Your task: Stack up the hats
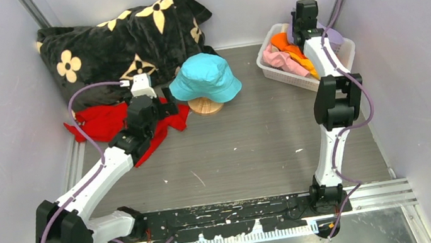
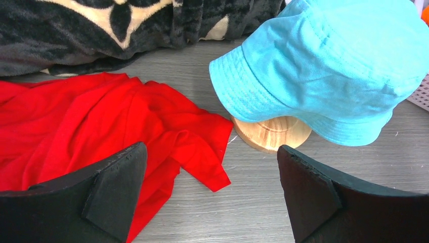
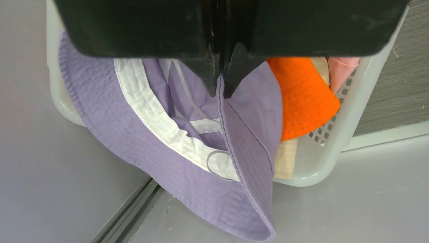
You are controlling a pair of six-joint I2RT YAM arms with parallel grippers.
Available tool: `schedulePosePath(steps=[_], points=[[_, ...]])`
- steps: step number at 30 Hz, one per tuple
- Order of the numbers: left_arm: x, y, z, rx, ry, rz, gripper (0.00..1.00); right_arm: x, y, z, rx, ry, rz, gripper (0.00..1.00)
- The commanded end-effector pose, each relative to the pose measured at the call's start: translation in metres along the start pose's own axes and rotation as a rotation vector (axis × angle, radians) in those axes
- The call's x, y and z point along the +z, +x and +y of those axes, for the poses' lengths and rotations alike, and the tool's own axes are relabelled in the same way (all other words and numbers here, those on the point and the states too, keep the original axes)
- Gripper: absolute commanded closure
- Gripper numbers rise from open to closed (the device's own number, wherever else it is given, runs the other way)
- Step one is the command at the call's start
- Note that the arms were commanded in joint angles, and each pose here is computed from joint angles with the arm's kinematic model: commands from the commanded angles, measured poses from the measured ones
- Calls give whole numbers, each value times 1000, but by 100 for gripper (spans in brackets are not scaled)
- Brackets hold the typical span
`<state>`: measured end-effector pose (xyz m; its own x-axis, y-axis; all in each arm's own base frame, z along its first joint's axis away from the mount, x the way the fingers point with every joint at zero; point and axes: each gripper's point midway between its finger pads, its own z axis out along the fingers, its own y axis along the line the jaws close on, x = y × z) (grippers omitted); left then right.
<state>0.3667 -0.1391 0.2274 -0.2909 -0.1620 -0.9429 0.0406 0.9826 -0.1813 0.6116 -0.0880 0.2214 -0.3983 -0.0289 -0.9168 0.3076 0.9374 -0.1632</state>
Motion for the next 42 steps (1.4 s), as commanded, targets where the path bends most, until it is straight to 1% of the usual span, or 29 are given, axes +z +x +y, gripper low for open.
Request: schedulePosePath(steps=[1, 3, 5, 10, 14, 18, 23, 27, 29, 36, 42], points=[[-4, -23, 3, -14, -9, -77, 0, -21, -45, -10, 67, 13, -104, 99], [-6, -24, 4, -13, -12, -81, 0, -35, -61, -10, 95, -14, -148, 99], [-9, -26, 4, -16, -11, -89, 0, -57, -88, -9, 138, -58, -228, 99], [-18, -34, 5, -35, -4, -111, 0, -133, -172, 2, 241, -264, -441, 99], [-27, -39, 6, -57, 9, -132, 0, -193, -223, 23, 348, -503, -573, 99], [-42, -46, 9, -81, 23, -157, 0, -241, -252, 47, 454, -761, -663, 99], [-60, -52, 13, -110, 39, -187, 0, -286, -269, 73, 569, -1023, -740, 99], [-70, -57, 15, -129, 53, -210, 0, -317, -273, 105, 633, -1241, -777, 99], [-75, -59, 16, -135, 59, -215, 0, -328, -272, 126, 656, -1316, -789, 99], [-86, -60, 19, -147, 71, -229, 0, -358, -262, 203, 710, -1487, -777, 99], [-94, -63, 22, -151, 65, -240, 0, -385, -255, 254, 752, -1600, -743, 99]])
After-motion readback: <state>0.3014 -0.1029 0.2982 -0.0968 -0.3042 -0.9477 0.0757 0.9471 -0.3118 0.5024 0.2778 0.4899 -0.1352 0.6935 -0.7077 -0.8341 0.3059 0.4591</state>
